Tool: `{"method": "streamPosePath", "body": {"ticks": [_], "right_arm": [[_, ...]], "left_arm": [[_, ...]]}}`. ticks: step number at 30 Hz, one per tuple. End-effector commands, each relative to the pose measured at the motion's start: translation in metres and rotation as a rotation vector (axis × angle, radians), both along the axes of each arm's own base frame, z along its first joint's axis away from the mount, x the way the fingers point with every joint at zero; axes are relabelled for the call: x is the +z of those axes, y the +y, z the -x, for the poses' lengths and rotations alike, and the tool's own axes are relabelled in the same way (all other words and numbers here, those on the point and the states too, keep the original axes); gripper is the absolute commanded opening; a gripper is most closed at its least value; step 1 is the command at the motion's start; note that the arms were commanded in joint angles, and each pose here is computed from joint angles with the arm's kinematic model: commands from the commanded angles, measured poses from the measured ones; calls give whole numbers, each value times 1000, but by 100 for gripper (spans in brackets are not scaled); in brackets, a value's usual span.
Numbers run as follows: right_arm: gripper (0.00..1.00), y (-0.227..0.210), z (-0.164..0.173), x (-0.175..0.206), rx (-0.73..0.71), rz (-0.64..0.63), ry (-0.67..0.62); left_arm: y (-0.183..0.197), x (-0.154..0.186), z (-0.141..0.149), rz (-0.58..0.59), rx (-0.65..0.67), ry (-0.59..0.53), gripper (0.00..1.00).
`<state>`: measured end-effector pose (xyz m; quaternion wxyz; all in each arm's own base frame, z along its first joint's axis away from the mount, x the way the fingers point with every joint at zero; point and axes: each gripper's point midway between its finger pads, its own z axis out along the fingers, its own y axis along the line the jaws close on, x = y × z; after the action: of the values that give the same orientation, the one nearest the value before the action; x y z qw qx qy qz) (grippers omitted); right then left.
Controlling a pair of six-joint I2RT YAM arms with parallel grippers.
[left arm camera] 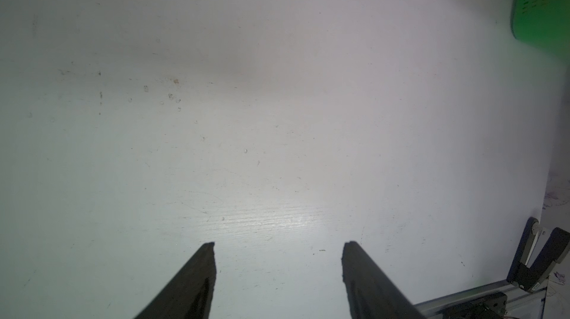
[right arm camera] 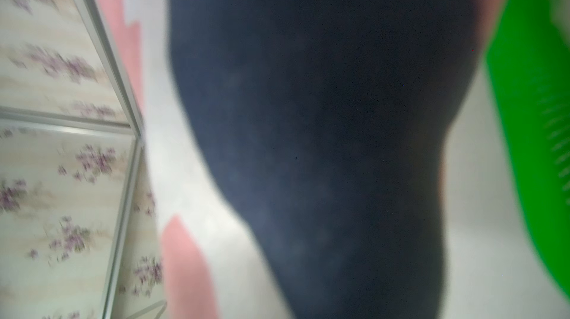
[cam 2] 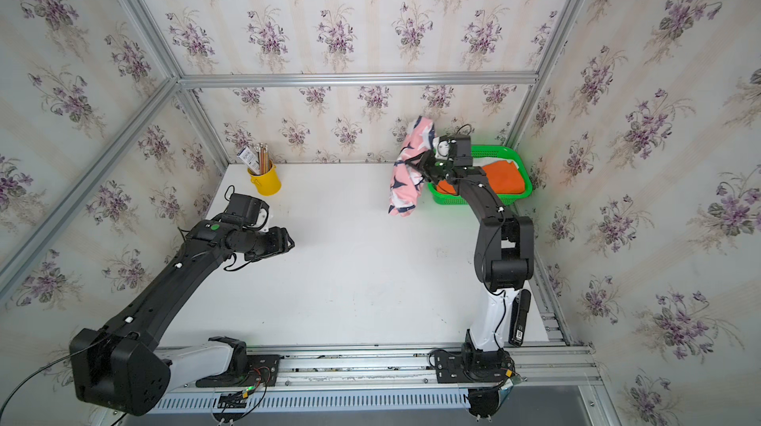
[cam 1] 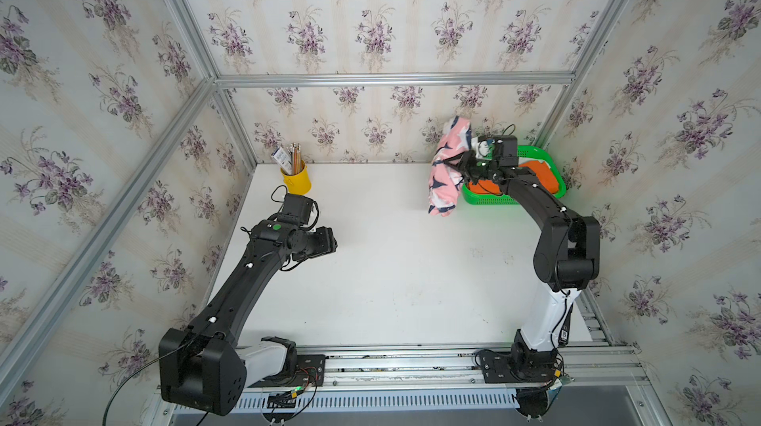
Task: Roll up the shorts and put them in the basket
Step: Place the shorts in the bin.
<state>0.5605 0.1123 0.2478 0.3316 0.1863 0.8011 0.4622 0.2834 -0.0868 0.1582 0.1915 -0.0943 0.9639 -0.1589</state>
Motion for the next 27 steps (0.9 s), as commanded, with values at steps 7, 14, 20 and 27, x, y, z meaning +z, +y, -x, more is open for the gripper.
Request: {"method": "streamPosePath", "body": {"ticks": [7,14,20,27], "right_arm": [[34,-151,-71,-12,-723,-213,18],[33,-189,-105,-69,-938,-272,91],[32,-209,-108,-119,-1080,-276,162],[66,-216,-78,-140,-1177,-212,332]], "left_arm": [[-4,-9,-3,17,-11,14,69],[-6,-16,-6,12,-18,51,69],[-4,-18,-4,0,-18,76,69],[-2,-20,1,-6,-9,76,69]]}}
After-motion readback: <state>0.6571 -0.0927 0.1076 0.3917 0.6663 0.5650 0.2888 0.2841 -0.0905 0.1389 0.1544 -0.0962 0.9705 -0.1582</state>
